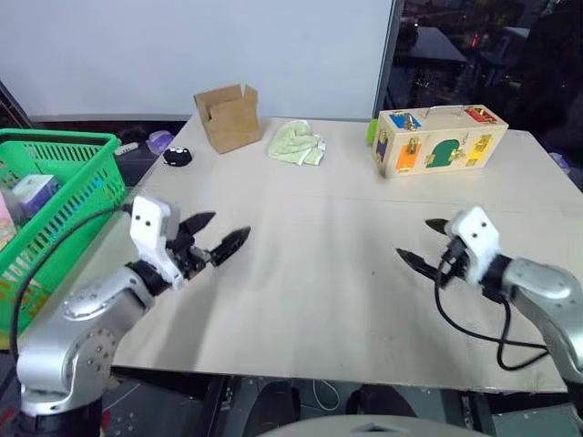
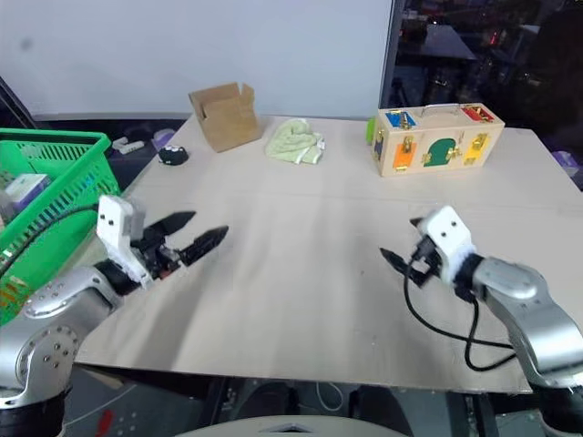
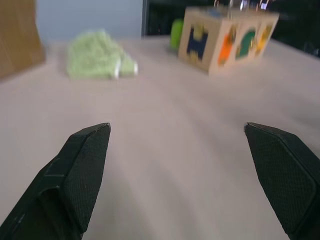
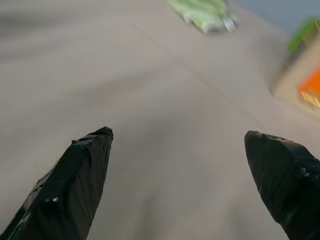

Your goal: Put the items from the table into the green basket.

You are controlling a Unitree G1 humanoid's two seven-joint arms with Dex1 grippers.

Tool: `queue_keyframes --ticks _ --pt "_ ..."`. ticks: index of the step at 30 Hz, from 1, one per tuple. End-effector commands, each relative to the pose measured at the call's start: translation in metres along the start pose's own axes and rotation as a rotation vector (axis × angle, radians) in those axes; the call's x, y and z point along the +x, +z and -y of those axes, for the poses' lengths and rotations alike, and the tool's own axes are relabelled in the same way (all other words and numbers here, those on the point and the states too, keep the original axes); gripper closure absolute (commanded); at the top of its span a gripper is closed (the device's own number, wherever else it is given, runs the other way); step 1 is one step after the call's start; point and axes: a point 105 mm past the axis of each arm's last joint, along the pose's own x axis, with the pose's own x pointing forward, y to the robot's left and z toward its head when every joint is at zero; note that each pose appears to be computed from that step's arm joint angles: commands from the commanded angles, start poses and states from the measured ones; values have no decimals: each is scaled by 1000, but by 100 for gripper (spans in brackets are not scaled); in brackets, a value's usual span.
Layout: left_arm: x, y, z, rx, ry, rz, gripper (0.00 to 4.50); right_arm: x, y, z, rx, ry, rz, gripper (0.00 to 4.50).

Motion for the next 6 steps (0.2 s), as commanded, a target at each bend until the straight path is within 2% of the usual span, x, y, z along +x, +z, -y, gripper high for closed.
queue_keyframes --ticks 1,6 --pt "-1 5 15 30 -31 9 5 -11 14 9 -46 -66 36 0" --pt "-1 -3 20 37 -42 -13 5 -15 7 11 -36 -102 13 0"
